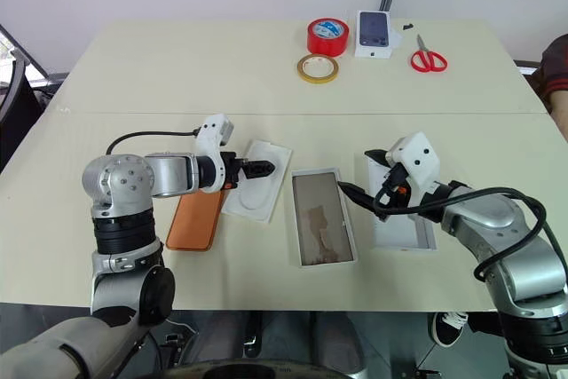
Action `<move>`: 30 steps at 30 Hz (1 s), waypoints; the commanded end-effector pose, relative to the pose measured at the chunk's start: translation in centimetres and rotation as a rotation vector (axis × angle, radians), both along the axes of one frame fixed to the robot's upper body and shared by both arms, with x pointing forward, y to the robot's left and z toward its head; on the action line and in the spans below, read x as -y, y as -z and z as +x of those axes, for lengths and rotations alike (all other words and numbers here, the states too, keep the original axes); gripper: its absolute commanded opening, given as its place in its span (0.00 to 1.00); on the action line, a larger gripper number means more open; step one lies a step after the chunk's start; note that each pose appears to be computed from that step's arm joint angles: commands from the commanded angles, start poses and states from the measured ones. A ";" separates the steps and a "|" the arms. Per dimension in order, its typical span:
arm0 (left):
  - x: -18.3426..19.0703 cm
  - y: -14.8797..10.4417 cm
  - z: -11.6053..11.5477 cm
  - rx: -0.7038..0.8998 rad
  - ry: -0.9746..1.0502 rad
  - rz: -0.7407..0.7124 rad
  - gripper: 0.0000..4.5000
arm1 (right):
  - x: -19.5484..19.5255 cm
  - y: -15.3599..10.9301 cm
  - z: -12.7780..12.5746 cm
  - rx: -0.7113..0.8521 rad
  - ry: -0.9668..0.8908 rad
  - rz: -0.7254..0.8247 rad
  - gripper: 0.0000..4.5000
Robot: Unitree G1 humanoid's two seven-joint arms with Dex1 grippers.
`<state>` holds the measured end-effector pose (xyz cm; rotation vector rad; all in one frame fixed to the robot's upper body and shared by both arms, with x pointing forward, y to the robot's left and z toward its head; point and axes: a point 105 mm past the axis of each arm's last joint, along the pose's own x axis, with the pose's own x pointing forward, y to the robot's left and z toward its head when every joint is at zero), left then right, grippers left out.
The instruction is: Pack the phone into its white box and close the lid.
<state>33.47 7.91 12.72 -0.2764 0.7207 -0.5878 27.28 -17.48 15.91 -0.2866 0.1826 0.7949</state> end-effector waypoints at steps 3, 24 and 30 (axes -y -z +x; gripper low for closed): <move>-0.1 0.1 -0.2 -0.007 0.002 -0.004 1.00 | -1.7 0.1 -2.5 -0.024 -0.172 -0.078 0.98; -2.1 -1.7 1.2 -0.012 -0.143 -0.171 0.01 | -3.8 5.6 -7.6 -0.159 -0.518 -0.448 1.00; -3.1 -2.0 1.4 -0.018 -0.196 -0.216 0.00 | -3.8 6.8 -7.1 -0.142 -0.507 -0.510 0.71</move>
